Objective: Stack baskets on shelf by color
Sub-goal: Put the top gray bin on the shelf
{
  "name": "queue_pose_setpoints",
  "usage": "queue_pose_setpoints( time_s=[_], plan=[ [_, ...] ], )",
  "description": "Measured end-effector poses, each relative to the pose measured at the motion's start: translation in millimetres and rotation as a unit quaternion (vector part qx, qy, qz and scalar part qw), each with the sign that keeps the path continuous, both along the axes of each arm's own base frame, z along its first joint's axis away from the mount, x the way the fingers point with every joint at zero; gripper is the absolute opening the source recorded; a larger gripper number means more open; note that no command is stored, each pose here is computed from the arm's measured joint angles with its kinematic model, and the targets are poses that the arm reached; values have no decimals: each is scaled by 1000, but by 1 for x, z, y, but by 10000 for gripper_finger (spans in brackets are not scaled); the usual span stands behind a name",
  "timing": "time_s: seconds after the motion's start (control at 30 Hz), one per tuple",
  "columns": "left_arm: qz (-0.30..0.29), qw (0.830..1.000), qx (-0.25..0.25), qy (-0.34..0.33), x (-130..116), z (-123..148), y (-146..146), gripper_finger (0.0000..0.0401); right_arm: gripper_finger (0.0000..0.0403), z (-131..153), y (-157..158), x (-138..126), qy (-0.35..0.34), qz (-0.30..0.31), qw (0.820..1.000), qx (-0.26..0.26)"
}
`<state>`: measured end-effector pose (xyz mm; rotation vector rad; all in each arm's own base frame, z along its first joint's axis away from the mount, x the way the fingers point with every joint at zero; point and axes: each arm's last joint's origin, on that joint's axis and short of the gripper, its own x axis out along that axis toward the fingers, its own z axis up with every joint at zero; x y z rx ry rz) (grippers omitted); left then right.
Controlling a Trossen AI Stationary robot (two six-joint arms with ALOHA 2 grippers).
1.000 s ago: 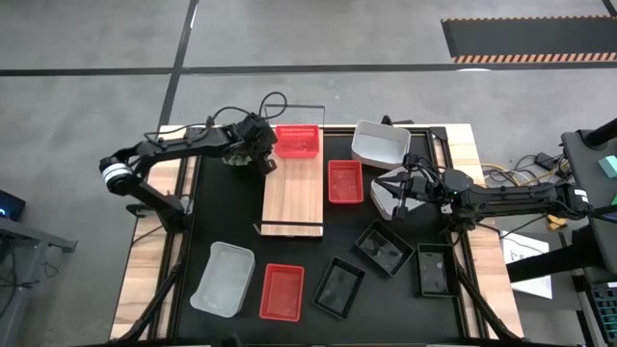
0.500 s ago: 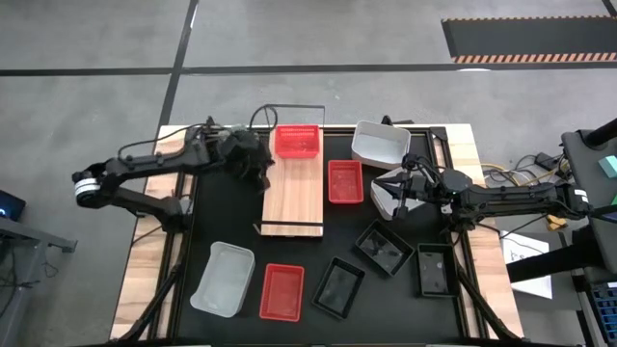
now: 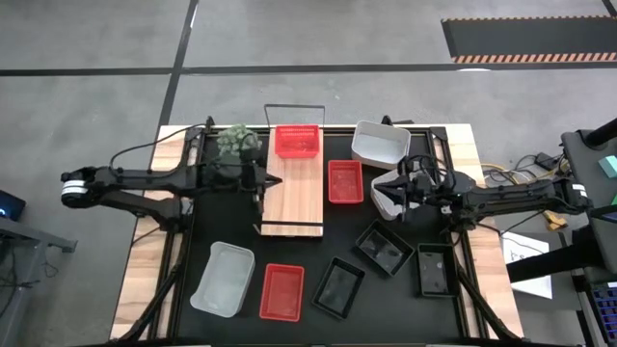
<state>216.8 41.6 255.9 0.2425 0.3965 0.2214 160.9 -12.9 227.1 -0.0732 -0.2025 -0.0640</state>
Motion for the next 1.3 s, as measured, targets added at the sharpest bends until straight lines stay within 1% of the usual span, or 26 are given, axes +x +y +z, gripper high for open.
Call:
queue_pose_setpoints(
  time_s=[0.1,0.2,0.27,0.33,0.4,0.47,0.5,0.63,0.77,0.83,0.87,0.93,1.03,1.17,1.3],
  plan=[
    [-5,998,32,-49,-6,4,-1,0,9,14,-1,9,-9,-1,1000,-1],
    [-4,993,60,-100,-11,11,-2,0,9,27,-2,23,12,-2,1000,-3],
    [-3,991,64,-114,-14,14,-2,0,9,36,-3,33,49,-2,999,-2],
    [-3,991,64,-119,-16,15,-2,0,9,42,-4,44,101,-4,995,3],
    [-1,991,55,-126,-18,17,-3,0,9,50,-6,53,155,-24,987,15],
    [1,991,47,-129,-19,17,-3,0,9,56,-9,60,217,-59,974,32],
    [2,990,43,-132,-20,17,-3,0,9,59,-11,63,250,-80,964,41],
    [3,989,43,-142,-25,18,-4,0,9,70,-22,71,365,-155,916,71],
    [3,988,44,-148,-32,17,-5,0,9,75,-39,78,462,-184,863,83],
    [3,987,45,-154,-35,17,-6,0,9,74,-50,80,506,-181,840,78],
    [3,987,45,-156,-37,17,-6,0,9,72,-57,82,523,-169,832,77],
    [3,986,47,-163,-41,18,-7,0,9,69,-70,85,542,-132,826,83],
    [3,984,48,-172,-46,21,-8,0,9,62,-91,86,556,-99,821,82],
    [3,983,49,-175,-50,23,-9,0,24,50,-117,80,589,-101,798,81],
    [3,983,50,-175,-53,24,-9,0,67,39,-134,75,611,-102,779,93]
  ],
)
